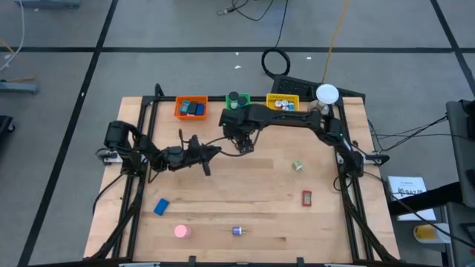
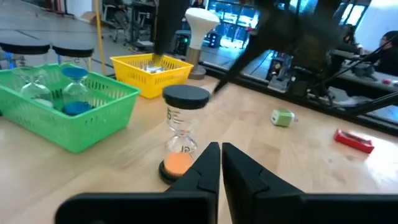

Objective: Pick & Place Office items
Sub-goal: Put the orange hourglass into the green bin

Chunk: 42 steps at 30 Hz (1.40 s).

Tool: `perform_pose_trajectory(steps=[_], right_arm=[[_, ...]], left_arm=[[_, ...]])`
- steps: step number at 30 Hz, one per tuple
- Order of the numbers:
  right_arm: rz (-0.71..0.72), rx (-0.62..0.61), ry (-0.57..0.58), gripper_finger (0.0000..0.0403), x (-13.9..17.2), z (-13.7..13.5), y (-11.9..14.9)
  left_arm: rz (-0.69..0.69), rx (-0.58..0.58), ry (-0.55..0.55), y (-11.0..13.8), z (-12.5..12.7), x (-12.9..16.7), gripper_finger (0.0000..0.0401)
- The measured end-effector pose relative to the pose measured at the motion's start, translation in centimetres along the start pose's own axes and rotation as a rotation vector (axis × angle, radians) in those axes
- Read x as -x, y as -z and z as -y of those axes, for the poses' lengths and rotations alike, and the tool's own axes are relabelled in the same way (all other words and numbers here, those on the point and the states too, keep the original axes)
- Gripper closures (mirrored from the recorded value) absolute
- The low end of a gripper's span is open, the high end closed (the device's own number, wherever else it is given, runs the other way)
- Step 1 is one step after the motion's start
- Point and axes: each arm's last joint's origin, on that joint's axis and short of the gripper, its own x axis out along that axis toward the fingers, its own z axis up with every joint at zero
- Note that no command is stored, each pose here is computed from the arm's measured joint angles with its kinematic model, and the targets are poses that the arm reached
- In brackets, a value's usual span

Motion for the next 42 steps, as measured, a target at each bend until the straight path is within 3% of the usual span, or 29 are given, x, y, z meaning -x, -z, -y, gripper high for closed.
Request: perform_pose_trajectory(steps=[7,14,17,20,31,36,42], right_arm=[[0.135,-0.188,0.001,0.0135,4.3,0.9,3.0],[0.405,-0.411,-0.081,0.0216,2.2,-1.2,7.3],[0.534,-0.473,-0.078,0.0225,1.4,-2.0,8.4],[0.616,-0.484,-0.074,0.0206,0.5,-2.7,8.8],[0.653,-0.5,-0.065,0.0084,-1.7,-2.7,8.3],[0.643,-0.502,-0.059,0.0075,-3.6,-2.6,8.0],[0.609,-0.496,-0.058,0.0092,-4.9,-2.5,8.1]], left_arm=[[0.007,-0.023,-0.012,0.0,0.2,0.1,0.0393],[0.006,-0.044,-0.006,0.1,0.5,0.2,0.039],[0.006,-0.044,-0.008,0.1,0.4,0.2,0.0389],[0.001,-0.049,-0.009,0.1,0.4,0.2,0.0397],[-0.011,-0.053,-0.013,0.3,0.4,0.2,0.0396],[-0.02,-0.057,-0.015,0.4,0.4,0.2,0.0389],[-0.018,-0.057,-0.015,0.3,0.4,0.1,0.0388]])
